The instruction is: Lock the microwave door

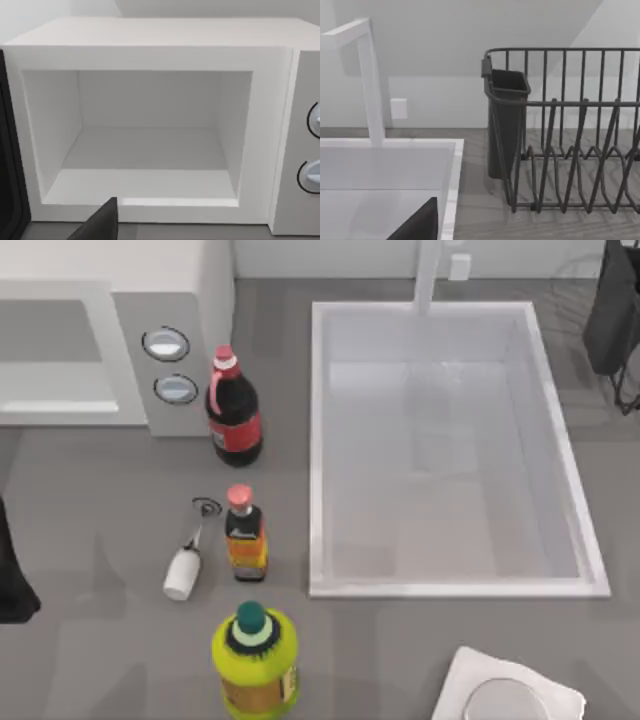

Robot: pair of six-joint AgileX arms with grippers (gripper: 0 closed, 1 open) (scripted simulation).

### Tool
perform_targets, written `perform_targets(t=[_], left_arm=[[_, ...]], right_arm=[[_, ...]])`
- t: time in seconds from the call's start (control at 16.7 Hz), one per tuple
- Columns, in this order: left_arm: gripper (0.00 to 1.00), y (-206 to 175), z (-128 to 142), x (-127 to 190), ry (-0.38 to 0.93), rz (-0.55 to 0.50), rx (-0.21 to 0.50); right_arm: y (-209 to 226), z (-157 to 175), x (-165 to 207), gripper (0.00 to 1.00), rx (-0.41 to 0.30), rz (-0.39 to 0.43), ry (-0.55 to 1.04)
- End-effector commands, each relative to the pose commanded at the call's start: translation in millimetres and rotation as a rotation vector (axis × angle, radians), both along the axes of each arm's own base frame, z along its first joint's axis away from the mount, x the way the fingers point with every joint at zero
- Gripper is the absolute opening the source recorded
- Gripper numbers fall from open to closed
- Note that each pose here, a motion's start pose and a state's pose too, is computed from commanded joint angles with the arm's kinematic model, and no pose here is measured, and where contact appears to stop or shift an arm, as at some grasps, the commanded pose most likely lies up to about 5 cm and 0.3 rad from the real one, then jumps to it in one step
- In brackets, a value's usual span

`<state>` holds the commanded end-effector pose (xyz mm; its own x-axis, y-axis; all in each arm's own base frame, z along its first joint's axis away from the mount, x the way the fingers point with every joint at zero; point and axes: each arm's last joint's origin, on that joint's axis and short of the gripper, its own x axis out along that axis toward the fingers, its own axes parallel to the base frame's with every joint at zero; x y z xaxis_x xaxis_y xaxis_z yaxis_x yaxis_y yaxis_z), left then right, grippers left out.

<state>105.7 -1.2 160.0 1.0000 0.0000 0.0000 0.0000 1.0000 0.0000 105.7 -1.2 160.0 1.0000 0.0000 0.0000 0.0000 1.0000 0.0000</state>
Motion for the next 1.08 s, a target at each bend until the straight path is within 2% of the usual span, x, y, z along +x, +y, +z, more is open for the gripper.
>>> perform_targets(t=[0.06, 0.84, 1.08], left_arm=[[1.00, 0.0, 0.0, 0.0, 0.000, 0.000, 0.000], [0.02, 0.0, 0.0, 0.0, 0.000, 0.000, 0.000], [0.00, 0.0, 0.0, 0.0, 0.000, 0.000, 0.000]], right_arm=[[0.0, 0.0, 0.0, 1.00, 0.000, 0.000, 0.000], [0.0, 0.0, 0.0, 1.00, 0.000, 0.000, 0.000], [0.0, 0.0, 0.0, 1.00, 0.000, 0.000, 0.000]])
